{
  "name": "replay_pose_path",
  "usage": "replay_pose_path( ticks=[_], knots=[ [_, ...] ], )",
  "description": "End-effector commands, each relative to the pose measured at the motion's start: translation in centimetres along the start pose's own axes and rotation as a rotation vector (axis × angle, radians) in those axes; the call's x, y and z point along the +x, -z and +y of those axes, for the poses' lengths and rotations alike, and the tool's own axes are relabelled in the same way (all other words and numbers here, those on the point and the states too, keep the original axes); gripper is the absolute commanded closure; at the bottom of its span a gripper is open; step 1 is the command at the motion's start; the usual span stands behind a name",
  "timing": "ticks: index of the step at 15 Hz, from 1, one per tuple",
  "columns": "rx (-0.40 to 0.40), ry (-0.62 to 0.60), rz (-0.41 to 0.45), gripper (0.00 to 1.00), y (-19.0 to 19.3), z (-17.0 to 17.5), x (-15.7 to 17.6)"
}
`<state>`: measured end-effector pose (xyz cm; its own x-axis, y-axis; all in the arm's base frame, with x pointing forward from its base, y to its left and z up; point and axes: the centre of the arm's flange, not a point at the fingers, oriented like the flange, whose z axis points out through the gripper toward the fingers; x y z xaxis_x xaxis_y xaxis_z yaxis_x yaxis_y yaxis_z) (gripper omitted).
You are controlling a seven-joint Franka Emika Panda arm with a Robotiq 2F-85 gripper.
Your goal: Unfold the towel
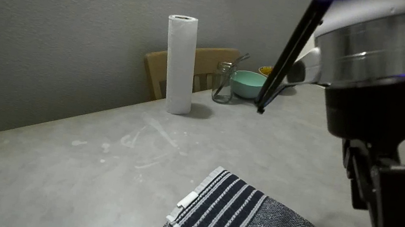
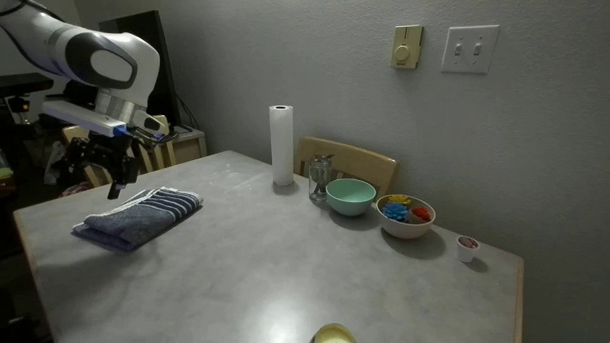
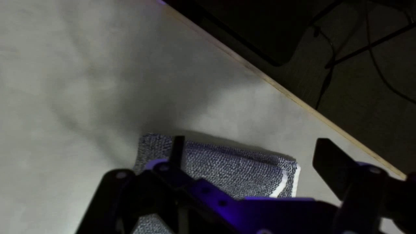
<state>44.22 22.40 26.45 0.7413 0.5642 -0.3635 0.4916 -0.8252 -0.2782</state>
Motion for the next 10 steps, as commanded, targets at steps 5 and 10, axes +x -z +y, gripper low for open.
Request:
replay_pose_path(
  ticks=[5, 10],
  knots=[
    [-0.002, 0.021, -0.054, 0.0, -2.4, -1.5, 2.9],
    [-0.029, -0.015, 0.017, 0.0, -3.6, -3.2, 5.0]
  ],
)
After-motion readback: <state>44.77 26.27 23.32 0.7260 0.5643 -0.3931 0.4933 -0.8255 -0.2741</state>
